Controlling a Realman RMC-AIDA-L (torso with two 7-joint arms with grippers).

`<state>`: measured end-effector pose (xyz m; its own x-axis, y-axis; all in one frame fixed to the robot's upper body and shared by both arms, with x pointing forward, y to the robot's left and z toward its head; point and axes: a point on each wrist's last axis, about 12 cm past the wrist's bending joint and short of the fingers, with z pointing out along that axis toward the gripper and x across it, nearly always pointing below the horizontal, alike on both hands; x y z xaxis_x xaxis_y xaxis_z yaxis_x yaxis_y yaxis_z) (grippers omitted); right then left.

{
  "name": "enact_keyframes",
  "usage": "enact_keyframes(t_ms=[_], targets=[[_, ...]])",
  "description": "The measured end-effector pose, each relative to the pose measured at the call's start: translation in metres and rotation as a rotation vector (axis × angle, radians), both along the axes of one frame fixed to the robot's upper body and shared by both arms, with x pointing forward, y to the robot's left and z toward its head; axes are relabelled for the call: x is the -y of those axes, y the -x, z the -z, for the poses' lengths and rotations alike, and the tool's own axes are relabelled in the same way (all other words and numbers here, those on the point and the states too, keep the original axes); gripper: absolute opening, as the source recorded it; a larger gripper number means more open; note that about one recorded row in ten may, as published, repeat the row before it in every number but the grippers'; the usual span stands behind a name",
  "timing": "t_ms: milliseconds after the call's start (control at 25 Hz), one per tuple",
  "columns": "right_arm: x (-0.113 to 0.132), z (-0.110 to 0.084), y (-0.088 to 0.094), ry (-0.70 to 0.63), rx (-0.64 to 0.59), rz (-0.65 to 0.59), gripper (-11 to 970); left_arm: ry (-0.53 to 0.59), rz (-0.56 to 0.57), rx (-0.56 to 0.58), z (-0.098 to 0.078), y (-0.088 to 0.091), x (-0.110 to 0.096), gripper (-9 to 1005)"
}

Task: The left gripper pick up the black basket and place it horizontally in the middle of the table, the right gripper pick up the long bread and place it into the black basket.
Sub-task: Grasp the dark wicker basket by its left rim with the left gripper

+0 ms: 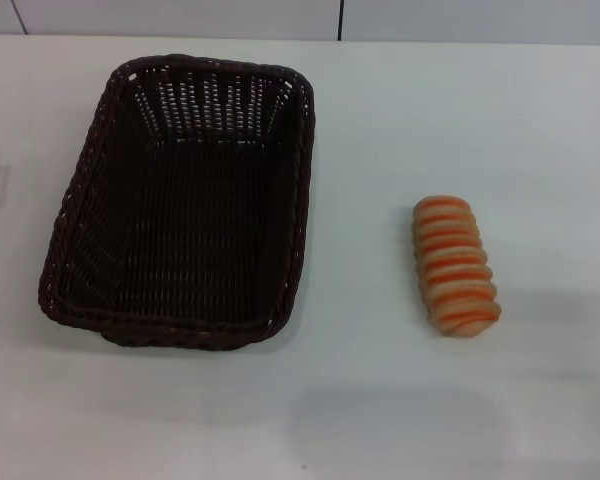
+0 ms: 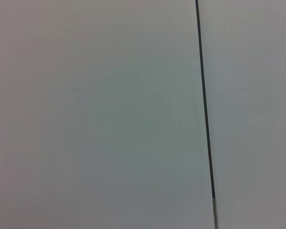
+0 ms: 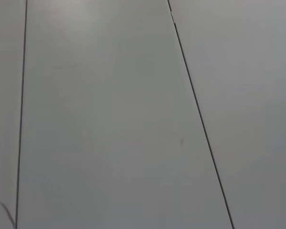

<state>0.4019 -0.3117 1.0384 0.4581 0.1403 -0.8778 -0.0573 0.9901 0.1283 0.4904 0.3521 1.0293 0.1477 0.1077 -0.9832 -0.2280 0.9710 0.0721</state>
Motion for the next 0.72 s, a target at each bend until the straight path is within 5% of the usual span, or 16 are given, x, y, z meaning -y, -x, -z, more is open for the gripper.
enact_keyframes(t_ms=[400,560,720], targets=[[-0.001,-0.001,-0.002,-0.003,0.004,-0.004,791,0.001,0.015,0.008,-0.002,-0.004,0.002,766],[-0.001,-0.001,-0.002,-0.003,0.005,-0.006,790,0.022,0.13,-0.032,-0.013,-0.023,0.016,759],[-0.001,-0.001,-0.003,-0.008,0.006,-0.008,790,0.029,0.228,-0.105,-0.045,-0.051,0.027,752]])
